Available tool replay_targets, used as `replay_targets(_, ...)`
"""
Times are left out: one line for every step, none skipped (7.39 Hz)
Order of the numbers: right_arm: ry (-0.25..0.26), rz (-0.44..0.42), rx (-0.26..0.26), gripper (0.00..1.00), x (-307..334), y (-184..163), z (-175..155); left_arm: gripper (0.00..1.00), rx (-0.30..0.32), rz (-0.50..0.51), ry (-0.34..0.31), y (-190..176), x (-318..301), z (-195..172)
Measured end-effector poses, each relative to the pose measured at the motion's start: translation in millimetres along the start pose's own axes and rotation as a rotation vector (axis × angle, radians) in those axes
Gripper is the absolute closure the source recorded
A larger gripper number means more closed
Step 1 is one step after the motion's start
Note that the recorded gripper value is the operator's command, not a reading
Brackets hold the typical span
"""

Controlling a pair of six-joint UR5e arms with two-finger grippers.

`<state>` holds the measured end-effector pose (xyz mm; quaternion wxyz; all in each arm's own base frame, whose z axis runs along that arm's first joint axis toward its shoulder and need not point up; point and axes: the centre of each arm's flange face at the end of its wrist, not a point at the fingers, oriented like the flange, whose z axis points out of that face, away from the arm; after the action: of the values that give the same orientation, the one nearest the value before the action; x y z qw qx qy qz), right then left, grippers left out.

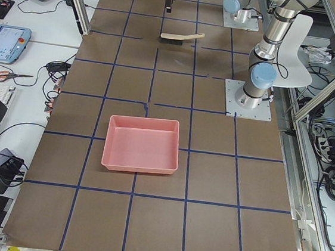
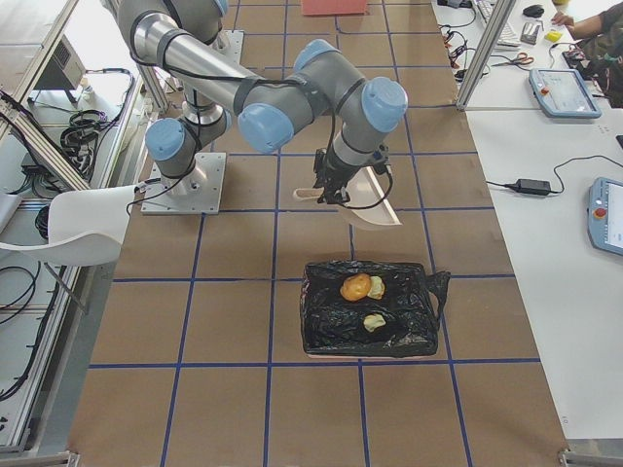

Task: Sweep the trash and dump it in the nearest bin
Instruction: 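Carry the empty dustpan back to the table center with the right gripper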

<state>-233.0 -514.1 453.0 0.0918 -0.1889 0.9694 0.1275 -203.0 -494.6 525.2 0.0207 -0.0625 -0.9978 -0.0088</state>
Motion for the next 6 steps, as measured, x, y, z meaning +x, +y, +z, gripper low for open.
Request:
replay_targets(-0.027,-0.038,0.023,0.91,-38,-40,18,0.00,0.000,0.000,0.000,0,0,0)
replay_targets(-0.043,-0.085,0.043,0.91,-77,-78,37,0.00,-0.001,0.000,0.000,0,0,0)
replay_targets(-0.049,-0.099,0.075,0.91,-111,-111,51,0.00,-0.001,0.000,0.000,0,0,1)
replay_targets(-0.039,-0.070,0.119,0.91,-140,-147,62,0.00,-0.001,0.000,0.000,0,0,1)
replay_targets(-0.018,-0.024,0.166,0.91,-165,-182,71,0.00,-0.001,0.000,0.000,0,0,1)
replay_targets(0.002,0.042,0.208,0.91,-192,-215,81,0.00,-0.002,0.000,0.000,0,0,1)
